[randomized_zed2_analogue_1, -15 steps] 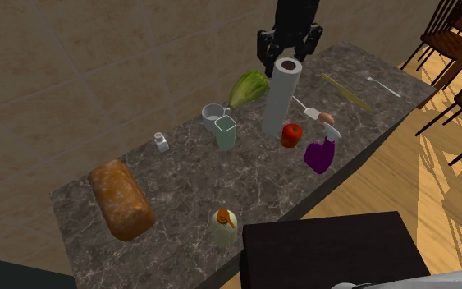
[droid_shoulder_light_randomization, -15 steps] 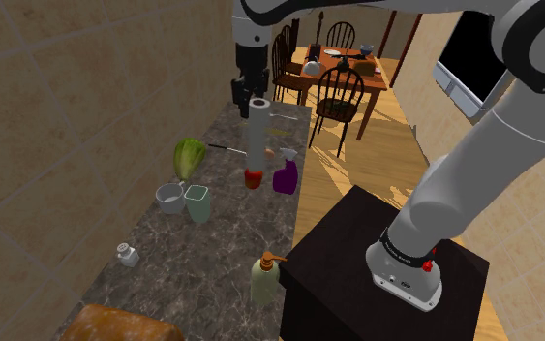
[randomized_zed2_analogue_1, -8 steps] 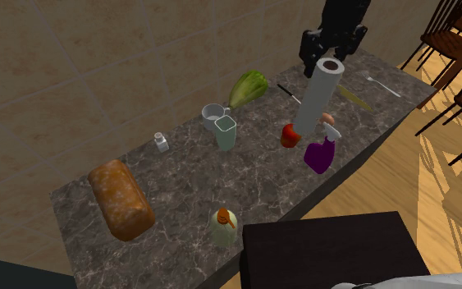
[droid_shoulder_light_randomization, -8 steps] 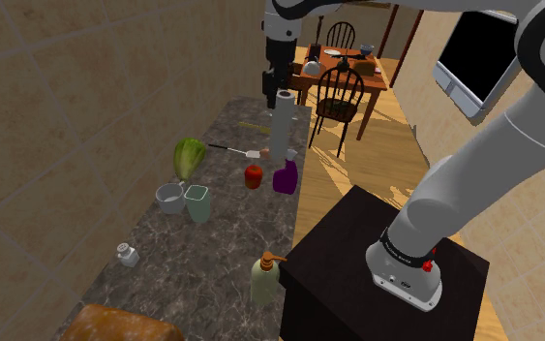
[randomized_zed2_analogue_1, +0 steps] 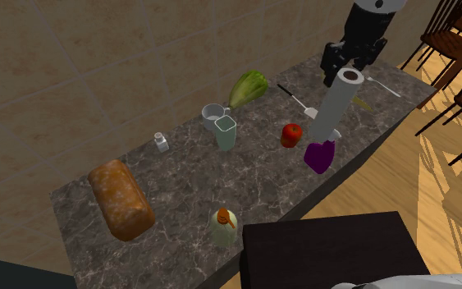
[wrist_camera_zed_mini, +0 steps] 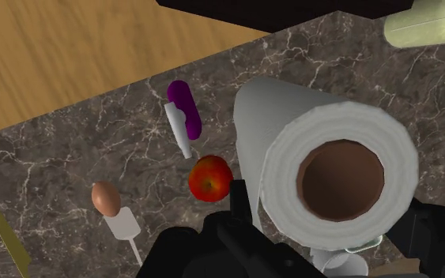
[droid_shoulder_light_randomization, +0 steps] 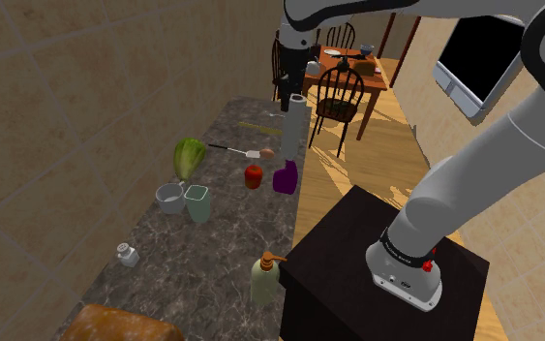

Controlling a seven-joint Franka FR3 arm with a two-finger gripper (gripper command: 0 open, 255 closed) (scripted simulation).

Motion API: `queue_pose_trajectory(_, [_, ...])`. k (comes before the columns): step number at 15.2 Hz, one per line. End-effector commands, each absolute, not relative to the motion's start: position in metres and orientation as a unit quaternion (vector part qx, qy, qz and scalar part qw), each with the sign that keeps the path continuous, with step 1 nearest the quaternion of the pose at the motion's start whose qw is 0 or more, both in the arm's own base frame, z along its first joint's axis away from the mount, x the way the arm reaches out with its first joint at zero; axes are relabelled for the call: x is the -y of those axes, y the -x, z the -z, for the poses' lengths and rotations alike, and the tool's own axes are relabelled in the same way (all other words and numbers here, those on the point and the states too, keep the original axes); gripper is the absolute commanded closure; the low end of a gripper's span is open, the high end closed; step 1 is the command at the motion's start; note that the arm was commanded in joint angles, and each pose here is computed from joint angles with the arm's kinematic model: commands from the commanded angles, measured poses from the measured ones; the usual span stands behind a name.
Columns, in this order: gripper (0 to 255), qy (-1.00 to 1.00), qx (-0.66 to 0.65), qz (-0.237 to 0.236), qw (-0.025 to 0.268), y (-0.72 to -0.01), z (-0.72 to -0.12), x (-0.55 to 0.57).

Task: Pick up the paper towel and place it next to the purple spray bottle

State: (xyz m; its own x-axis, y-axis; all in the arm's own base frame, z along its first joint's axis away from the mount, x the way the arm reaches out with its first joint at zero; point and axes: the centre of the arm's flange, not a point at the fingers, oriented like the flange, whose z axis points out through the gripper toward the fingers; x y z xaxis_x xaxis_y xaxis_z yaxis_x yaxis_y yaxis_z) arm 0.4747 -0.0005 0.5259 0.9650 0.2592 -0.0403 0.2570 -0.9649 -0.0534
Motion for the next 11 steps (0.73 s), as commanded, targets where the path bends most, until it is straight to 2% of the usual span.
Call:
queue_pose_trajectory(1, [255,0.991,0.13,-0.023,0.024,-0.475,-0.516,0.001])
queue_pose_trajectory(11, [255,0.991,0.13,-0.023,0.024,-0.475,-0.464,0.001])
